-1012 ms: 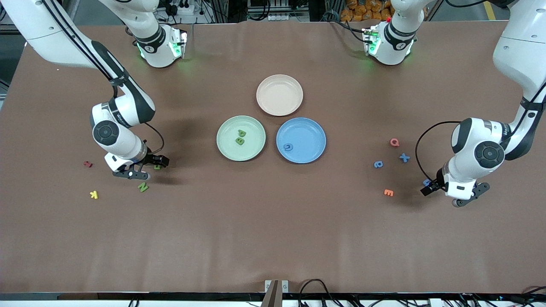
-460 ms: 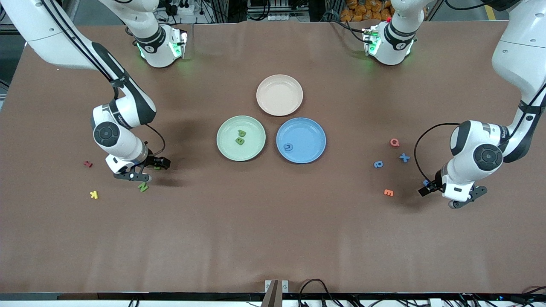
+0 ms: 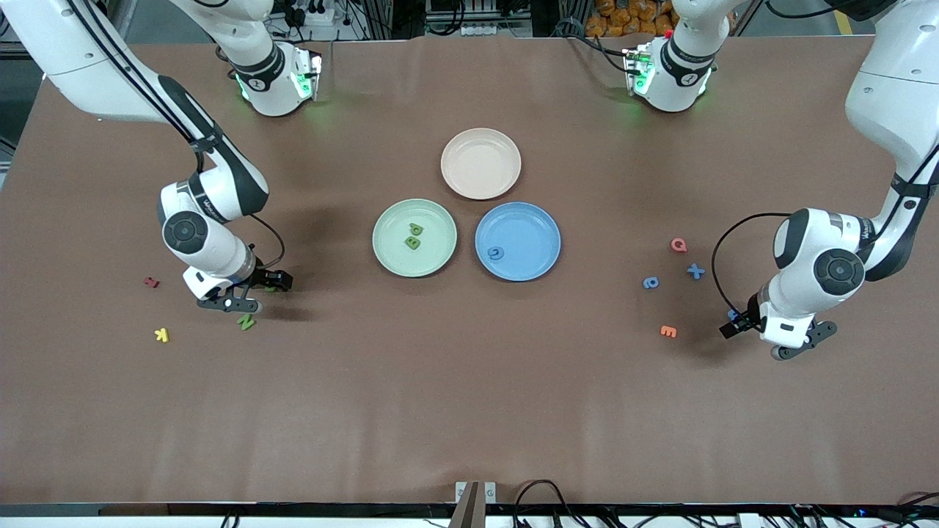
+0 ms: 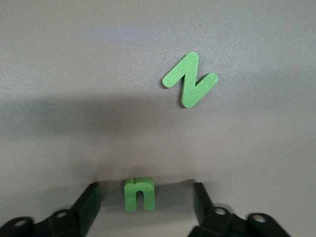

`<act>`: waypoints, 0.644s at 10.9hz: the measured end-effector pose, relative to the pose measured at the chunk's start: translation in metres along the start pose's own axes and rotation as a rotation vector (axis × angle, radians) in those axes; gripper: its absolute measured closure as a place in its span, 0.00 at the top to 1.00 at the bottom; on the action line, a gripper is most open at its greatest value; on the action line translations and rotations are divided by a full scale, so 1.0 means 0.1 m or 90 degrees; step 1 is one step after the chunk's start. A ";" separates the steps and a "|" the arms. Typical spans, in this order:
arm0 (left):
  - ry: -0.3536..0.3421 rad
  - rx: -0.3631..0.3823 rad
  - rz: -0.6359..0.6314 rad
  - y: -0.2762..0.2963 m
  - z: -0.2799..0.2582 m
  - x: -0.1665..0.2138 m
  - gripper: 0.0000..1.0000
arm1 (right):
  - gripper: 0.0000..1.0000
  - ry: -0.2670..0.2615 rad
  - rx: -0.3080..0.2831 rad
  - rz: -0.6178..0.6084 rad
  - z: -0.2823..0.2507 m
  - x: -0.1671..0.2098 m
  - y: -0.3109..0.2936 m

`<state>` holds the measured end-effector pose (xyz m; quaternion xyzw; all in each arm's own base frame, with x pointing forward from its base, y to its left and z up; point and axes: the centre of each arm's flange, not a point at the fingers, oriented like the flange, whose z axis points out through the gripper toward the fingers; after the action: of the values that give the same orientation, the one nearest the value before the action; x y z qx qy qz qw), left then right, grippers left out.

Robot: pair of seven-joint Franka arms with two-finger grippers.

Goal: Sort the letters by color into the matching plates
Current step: 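Grasp the green n with the right gripper while the left grasps blue m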

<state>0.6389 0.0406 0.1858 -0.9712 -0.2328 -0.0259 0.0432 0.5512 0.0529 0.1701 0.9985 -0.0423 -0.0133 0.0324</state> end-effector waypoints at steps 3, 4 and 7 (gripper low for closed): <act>0.001 -0.003 0.000 0.01 0.01 0.00 0.89 | 0.64 0.005 -0.001 -0.006 -0.01 0.01 -0.01; 0.000 -0.003 0.000 0.01 0.02 0.00 0.88 | 0.62 0.005 -0.001 -0.007 -0.01 0.01 -0.02; 0.002 -0.009 0.000 0.02 0.04 0.00 0.86 | 0.52 0.007 -0.001 -0.007 -0.02 0.02 -0.02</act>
<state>0.6396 0.0393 0.1815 -0.9715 -0.2325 -0.0293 0.0368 0.5532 0.0546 0.1723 0.9987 -0.0370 -0.0079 0.0330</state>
